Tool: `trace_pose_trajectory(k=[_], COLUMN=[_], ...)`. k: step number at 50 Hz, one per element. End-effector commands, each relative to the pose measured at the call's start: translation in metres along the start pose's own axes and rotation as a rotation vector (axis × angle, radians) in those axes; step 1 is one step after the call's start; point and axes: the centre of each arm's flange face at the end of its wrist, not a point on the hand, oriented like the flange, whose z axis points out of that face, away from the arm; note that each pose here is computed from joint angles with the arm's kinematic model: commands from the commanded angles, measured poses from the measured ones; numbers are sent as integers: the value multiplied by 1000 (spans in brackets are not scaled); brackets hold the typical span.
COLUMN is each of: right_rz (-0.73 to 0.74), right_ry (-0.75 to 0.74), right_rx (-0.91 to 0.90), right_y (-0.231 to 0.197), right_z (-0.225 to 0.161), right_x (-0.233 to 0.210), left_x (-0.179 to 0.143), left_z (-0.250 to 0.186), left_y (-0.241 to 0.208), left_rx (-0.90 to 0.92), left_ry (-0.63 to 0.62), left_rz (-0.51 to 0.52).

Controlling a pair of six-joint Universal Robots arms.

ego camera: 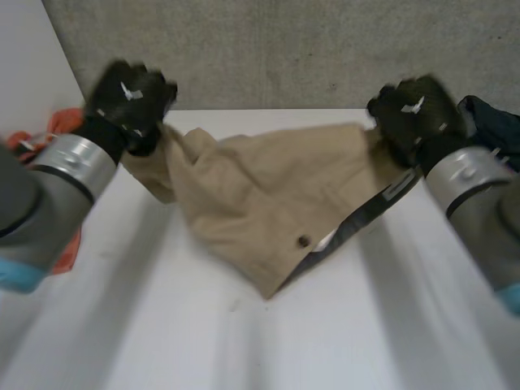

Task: Fold the laundry.

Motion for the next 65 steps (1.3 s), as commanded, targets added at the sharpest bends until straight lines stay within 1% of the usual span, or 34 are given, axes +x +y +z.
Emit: trace_pose_trajectory(k=[1,5,6,9,10,13,14,17,18,21,22,25,28,29,32,33,36,37,40,41,43,45,48,49,53,56,57,61,65], right_rz=[-6,-2,-1,2,2,-7,-10,-21,-27,-40,-55,-61,-56,-54,-52,-51,-39,-35,-16,0,18,48,70,79,110,126,138,156,161], right_ry=[60,55,49,37,27,42,74,137,177,219,218,203,178,167,143,122,64,18,-58,-124,-188,-280,-344,-372,-346,-314,-302,-299,-299], right_rx=[72,35,22,6,-2,17,50,97,126,144,127,85,30,13,-20,-54,-133,-190,-278,-340,-392,-433,-451,-455,-422,-391,-380,-375,-379], right_y=[-32,-10,2,20,33,49,56,71,81,92,98,98,81,68,57,53,55,56,57,60,65,74,82,86,96,101,107,121,129], right_z=[19,51,64,83,95,115,127,145,153,159,158,151,130,117,96,82,61,46,22,6,-9,-26,-37,-43,-42,-38,-34,-28,-25], right_x=[36,33,28,20,14,5,3,-2,-5,-9,-12,-12,-4,1,8,9,3,0,-7,-14,-22,-37,-50,-56,-63,-64,-66,-75,-80], left_x=[-11,8,22,42,53,64,71,76,79,89,95,97,90,83,72,69,68,69,77,85,95,110,122,129,140,138,134,130,133], left_z=[-39,-39,-34,-22,-12,5,19,40,53,62,62,62,55,48,35,25,9,-2,-23,-36,-49,-64,-73,-75,-70,-61,-53,-40,-33], left_y=[-52,-48,-38,-15,0,21,35,47,52,50,46,38,25,16,10,7,6,7,9,10,13,20,30,40,60,69,76,92,102], left_rx=[123,98,63,-11,-53,-106,-132,-142,-141,-126,-111,-85,-73,-69,-86,-102,-140,-169,-214,-240,-268,-314,-358,-392,-441,-447,-451,-453,-451], left_ry=[-34,24,61,97,107,103,92,65,37,33,43,40,17,-4,-44,-61,-79,-82,-61,-31,9,63,102,117,139,118,94,57,49], left_rz=[-126,-145,-156,-171,-174,-165,-150,-124,-111,-99,-92,-87,-88,-87,-85,-86,-91,-93,-99,-105,-115,-127,-139,-142,-138,-140,-143,-143,-130])
